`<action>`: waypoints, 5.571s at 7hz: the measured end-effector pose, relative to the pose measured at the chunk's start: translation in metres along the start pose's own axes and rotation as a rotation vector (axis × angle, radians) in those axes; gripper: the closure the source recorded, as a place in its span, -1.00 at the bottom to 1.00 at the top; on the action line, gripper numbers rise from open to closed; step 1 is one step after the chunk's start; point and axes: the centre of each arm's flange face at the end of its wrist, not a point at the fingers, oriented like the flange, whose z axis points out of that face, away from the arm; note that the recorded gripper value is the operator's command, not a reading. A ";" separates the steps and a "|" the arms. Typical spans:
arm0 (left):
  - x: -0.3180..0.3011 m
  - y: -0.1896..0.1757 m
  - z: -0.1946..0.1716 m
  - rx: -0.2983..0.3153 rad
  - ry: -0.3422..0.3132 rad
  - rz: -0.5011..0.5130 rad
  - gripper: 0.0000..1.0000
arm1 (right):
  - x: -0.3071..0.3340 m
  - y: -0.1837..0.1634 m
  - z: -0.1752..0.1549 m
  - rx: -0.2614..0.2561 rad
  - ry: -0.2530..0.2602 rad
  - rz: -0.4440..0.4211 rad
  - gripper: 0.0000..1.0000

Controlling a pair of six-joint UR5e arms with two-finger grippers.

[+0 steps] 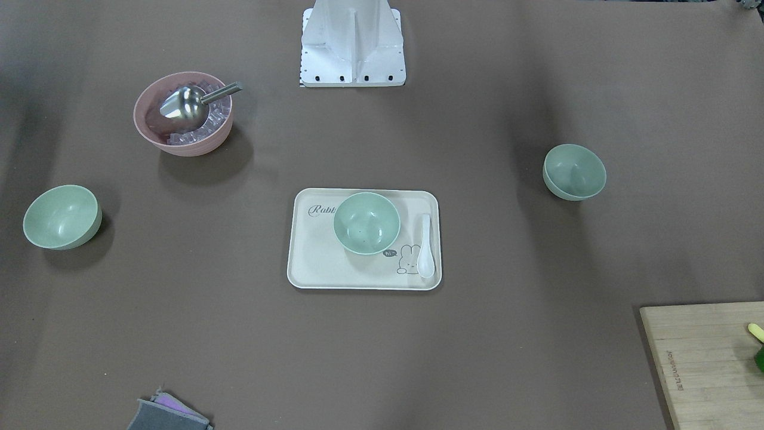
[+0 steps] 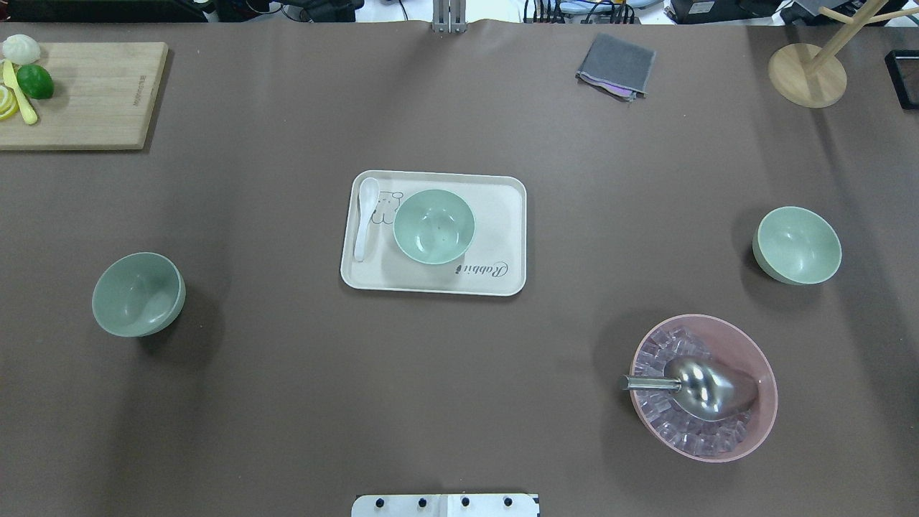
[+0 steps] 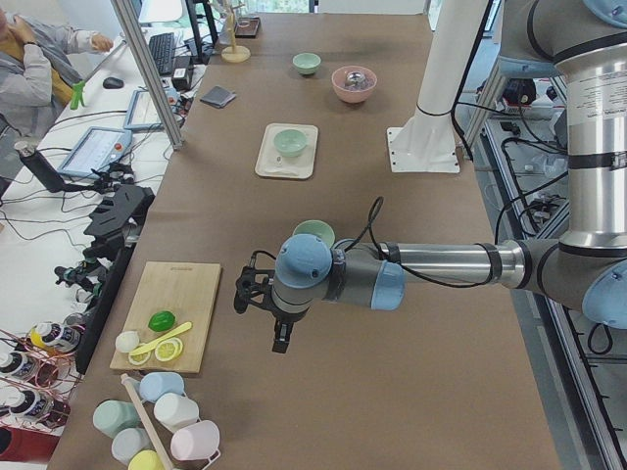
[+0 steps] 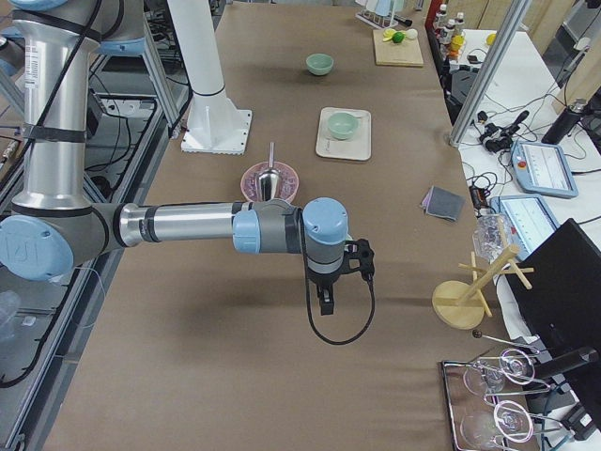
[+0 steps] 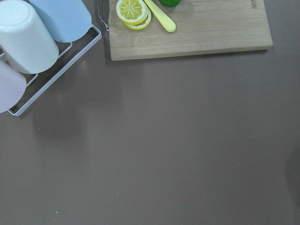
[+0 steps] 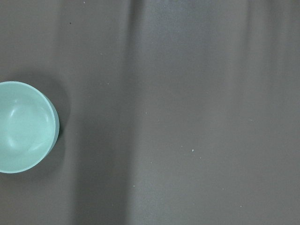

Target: Stack green bowls together

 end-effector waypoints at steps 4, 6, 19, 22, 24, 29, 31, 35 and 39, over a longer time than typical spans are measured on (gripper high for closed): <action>0.004 0.000 -0.001 0.025 -0.002 0.033 -0.91 | -0.009 -0.005 -0.010 0.020 0.004 -0.017 -0.98; 0.041 -0.025 0.009 0.013 0.015 0.033 -0.91 | -0.025 -0.021 -0.017 0.037 0.007 -0.027 -0.94; 0.226 -0.107 0.094 -0.084 0.036 -0.008 -0.92 | -0.150 -0.076 0.179 -0.055 -0.020 0.041 0.31; 0.226 -0.106 0.094 -0.086 0.035 -0.011 -0.93 | -0.161 -0.076 0.184 -0.066 -0.026 0.086 1.00; 0.239 -0.100 0.103 -0.109 0.042 -0.037 -0.91 | -0.180 -0.083 0.170 -0.045 -0.054 0.103 1.00; 0.302 -0.018 0.179 -0.235 -0.064 -0.105 -0.47 | -0.351 -0.163 0.098 0.030 -0.204 0.344 1.00; 0.308 -0.002 0.190 -0.257 -0.058 -0.084 -0.33 | -0.427 -0.186 0.084 0.039 -0.193 0.357 1.00; 0.313 0.001 0.205 -0.278 -0.056 -0.065 -0.22 | -0.553 -0.191 0.088 0.077 -0.202 0.408 1.00; 0.319 -0.004 0.211 -0.290 -0.043 -0.065 1.00 | -0.623 -0.193 0.104 0.094 -0.201 0.434 1.00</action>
